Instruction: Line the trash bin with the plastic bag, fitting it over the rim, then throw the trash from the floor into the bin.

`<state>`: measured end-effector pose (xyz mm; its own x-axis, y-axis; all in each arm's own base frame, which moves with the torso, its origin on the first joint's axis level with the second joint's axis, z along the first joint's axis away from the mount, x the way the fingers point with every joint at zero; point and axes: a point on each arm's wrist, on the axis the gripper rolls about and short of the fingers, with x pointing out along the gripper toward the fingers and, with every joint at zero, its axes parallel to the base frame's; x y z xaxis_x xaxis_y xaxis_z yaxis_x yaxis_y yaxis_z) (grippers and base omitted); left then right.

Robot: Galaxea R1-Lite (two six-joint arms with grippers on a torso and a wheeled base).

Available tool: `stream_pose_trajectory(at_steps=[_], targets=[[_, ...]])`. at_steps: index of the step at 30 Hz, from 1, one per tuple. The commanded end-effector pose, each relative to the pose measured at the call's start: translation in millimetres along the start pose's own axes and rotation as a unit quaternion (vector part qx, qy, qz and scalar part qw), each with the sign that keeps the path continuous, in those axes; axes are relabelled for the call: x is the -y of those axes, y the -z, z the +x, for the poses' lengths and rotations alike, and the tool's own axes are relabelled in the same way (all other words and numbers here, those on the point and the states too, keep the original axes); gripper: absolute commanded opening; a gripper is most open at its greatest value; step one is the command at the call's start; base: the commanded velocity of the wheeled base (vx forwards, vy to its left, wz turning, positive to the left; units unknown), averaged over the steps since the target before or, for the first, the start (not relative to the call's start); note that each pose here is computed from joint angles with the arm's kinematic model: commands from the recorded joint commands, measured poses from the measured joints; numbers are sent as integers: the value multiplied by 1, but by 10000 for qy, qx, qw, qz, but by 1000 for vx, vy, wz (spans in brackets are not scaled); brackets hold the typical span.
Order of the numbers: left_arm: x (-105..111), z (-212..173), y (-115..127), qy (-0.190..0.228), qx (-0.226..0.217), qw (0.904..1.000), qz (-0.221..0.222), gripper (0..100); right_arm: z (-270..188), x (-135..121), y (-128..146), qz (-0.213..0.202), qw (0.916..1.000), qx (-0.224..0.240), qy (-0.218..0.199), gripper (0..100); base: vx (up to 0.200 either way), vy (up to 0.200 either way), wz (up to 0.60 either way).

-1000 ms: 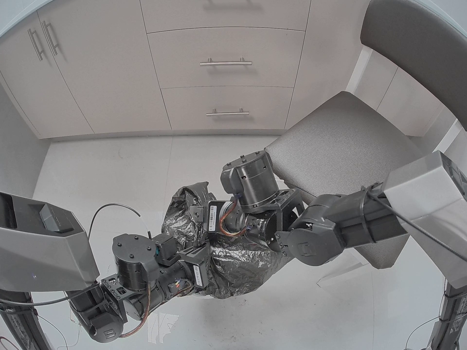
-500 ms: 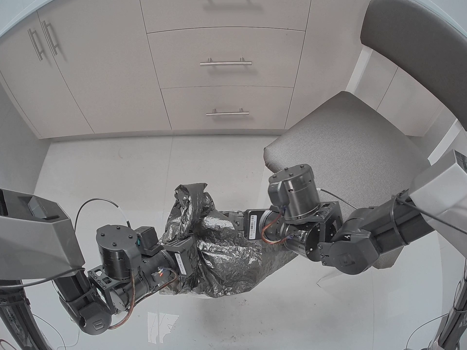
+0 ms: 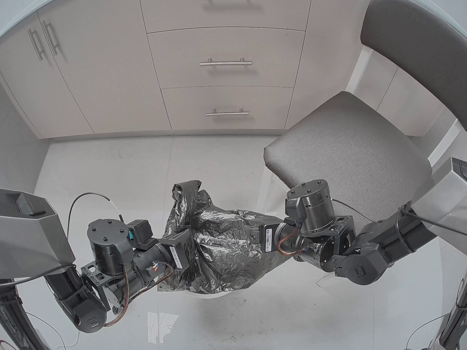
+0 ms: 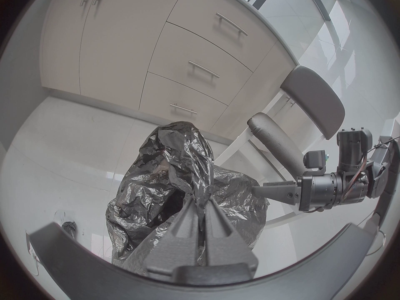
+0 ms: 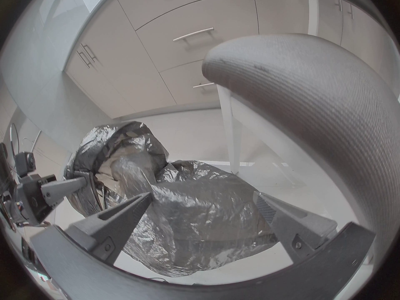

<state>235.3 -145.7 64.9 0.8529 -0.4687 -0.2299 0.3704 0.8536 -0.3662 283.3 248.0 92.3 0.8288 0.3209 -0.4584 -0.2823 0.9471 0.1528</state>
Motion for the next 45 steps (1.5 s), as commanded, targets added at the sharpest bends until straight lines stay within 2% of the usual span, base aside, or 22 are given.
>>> stream_pose_trajectory(at_steps=[1,7,17,24,26,28,32,36,41,42,45], targets=[[1,-1,-1,13,23,10000,-1,0,0,3,8,-52,9999,-119,73,100,0,0,0],[-1,-1,-2,-21,37,10000,-10,0,-12,15,28,-399,9980,-461,152,100,0,0,0],[-2,-1,-2,-28,40,10000,-4,0,-10,17,51,-622,9973,-386,57,100,0,0,0],[-4,0,-3,-63,54,10000,-12,0,-24,25,60,-1021,9933,-499,196,100,0,0,0],[-3,0,-3,-57,68,10000,-11,0,-26,27,60,-1197,9910,-364,467,100,0,0,0],[-3,0,-3,-57,68,10000,4,0,-27,29,60,-1416,9874,-308,632,100,0,0,0],[-3,0,-3,-57,68,10000,4,0,-33,36,72,-2012,9746,-452,875,100,0,0,0],[-4,0,-4,-71,74,9999,0,0,-33,37,78,-2314,9669,-337,1022,100,0,0,0],[-4,0,-4,-78,77,9999,8,0,-34,38,82,-2819,9537,-260,1021,100,0,0,0],[-4,0,-4,-75,84,9999,15,0,-35,39,82,-3032,9476,-213,979,100,0,0,0],[-4,1,-4,-76,84,9999,23,0,-32,38,83,-3202,9428,-67,928,100,0,0,0]])
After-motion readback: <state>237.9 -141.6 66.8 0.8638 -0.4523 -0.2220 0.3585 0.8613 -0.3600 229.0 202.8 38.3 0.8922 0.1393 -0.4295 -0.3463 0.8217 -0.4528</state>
